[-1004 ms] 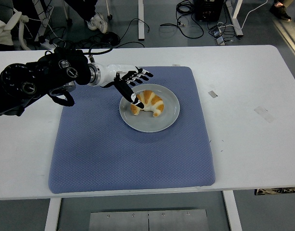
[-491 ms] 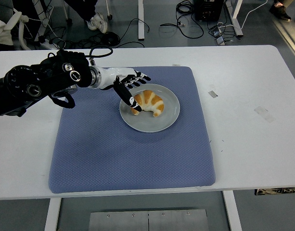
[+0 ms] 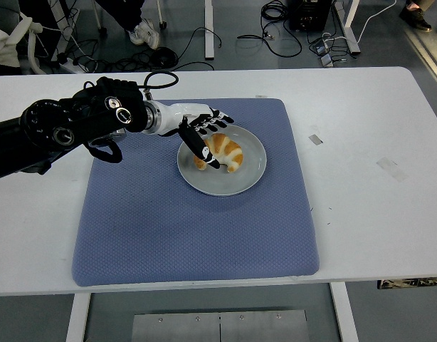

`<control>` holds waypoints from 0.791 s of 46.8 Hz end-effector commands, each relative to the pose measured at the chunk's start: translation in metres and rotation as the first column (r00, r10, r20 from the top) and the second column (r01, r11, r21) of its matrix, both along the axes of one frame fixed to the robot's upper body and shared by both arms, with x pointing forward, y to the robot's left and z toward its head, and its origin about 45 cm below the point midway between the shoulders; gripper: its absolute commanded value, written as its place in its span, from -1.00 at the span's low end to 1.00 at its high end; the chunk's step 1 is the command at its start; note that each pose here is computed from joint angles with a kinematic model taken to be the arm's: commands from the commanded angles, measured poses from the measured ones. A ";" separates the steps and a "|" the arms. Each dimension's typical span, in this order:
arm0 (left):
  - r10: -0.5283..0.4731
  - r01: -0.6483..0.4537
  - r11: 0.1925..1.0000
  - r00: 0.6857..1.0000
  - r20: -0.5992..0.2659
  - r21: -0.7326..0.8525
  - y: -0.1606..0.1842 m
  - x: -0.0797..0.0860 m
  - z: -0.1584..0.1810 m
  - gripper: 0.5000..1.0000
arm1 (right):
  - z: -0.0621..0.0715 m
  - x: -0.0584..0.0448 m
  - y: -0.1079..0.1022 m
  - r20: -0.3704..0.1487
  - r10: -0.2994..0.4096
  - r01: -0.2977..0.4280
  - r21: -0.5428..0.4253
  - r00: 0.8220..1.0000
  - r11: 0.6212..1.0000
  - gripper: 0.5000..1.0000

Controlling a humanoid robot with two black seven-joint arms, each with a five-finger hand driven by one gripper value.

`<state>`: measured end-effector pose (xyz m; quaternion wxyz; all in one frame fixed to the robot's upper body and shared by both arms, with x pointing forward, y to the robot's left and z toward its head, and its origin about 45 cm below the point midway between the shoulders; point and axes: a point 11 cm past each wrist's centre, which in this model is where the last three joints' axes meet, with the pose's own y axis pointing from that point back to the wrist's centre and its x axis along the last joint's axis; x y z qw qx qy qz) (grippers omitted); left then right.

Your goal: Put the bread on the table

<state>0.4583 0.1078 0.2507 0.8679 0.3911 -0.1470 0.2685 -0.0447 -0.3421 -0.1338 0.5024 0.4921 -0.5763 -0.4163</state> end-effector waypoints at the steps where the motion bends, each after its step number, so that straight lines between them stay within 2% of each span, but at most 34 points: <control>1: -0.001 0.001 1.000 1.000 0.002 0.000 0.000 0.000 0.001 0.98 | 0.000 0.000 0.000 0.000 0.000 0.000 0.000 1.000 1.000 1.00; 37: 0.003 -0.003 1.000 1.000 0.007 0.012 0.000 0.001 -0.001 0.96 | 0.000 0.001 0.000 0.002 0.001 -0.001 0.000 1.000 1.000 1.00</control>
